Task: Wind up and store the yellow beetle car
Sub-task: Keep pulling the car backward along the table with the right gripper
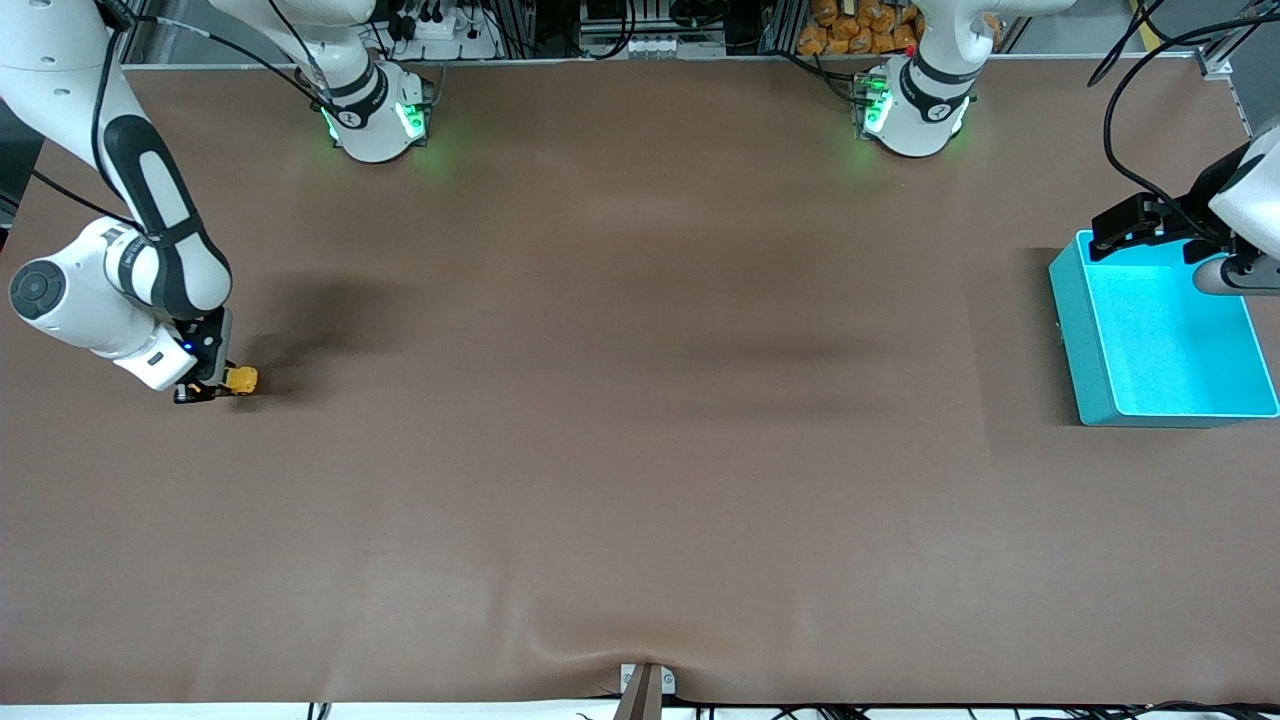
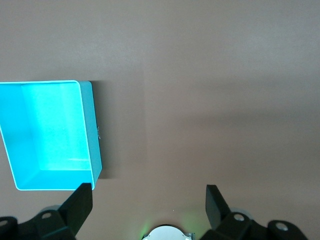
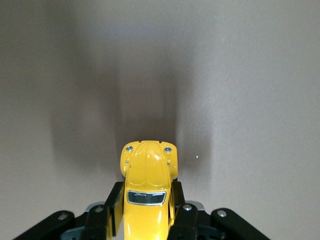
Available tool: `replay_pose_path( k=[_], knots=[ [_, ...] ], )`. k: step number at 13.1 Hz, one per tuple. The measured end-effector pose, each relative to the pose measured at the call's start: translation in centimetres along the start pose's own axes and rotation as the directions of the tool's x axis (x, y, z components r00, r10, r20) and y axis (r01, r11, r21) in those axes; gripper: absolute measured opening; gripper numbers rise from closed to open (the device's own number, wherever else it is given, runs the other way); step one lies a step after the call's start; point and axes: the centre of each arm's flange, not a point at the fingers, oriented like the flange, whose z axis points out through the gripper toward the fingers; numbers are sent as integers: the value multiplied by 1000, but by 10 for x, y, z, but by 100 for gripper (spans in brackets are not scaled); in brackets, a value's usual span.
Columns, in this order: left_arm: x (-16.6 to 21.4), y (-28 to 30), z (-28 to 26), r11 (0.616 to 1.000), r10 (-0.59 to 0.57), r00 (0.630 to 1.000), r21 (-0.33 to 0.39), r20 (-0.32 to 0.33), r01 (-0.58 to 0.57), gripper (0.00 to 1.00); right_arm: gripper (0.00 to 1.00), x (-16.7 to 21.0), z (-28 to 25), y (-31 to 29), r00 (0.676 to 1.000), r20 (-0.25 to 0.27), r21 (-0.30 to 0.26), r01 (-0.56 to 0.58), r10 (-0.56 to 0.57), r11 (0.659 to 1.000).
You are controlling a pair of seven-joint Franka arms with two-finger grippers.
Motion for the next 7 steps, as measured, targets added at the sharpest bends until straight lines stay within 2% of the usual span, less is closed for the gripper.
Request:
replay_pose_path(
  k=[7],
  knots=[
    [1, 0, 0, 1000, -2, 1000, 0, -5, 2, 100, 42, -26, 1, -2, 1000, 5, -4, -6, 6, 1000]
  ],
)
